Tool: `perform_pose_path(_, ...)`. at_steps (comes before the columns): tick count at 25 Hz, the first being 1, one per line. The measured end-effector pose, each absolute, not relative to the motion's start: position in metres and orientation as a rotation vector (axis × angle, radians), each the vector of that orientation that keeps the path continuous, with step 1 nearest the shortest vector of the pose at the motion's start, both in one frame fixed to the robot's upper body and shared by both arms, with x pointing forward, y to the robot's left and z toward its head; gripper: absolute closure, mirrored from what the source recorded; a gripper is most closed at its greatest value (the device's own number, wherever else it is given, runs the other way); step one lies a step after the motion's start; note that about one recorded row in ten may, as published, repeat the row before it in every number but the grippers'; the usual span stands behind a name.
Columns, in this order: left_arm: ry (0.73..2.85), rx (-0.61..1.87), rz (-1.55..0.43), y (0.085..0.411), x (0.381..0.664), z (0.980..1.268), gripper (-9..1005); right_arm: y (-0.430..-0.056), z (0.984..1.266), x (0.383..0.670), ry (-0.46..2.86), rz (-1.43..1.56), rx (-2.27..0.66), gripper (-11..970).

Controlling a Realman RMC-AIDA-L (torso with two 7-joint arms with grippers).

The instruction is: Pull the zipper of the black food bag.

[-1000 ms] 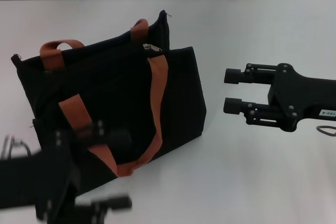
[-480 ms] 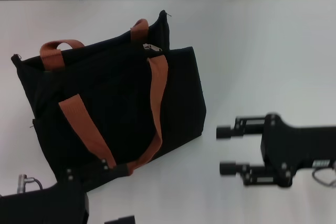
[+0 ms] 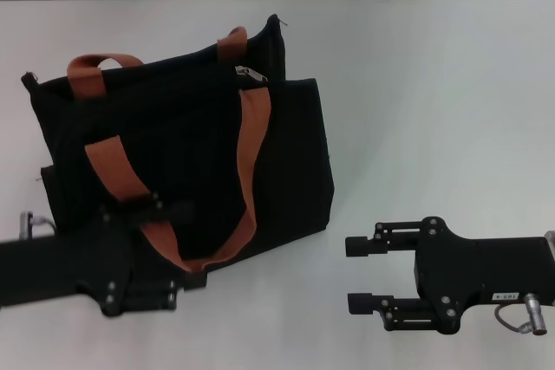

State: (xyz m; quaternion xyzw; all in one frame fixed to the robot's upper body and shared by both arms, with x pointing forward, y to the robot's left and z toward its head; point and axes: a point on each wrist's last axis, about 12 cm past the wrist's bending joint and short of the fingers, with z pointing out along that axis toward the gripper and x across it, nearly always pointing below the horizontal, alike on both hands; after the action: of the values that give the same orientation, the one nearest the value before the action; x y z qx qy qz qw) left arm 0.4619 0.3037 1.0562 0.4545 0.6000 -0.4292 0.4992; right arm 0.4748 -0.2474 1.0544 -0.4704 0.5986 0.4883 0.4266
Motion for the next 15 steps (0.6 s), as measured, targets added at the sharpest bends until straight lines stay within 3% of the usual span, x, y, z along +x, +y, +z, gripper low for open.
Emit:
perform_pose_path(5,1.417,1.135,-0.966,0.297,0.489,1.069,183,-0.248,1.053,0.475,1.503,1.213,-1.166,333)
perform_pose_path(15,1.38,1.185,-0.904,0.285,0.513,1.08,183,-0.249,1.052,0.473,1.507,1.209,-1.153,327)
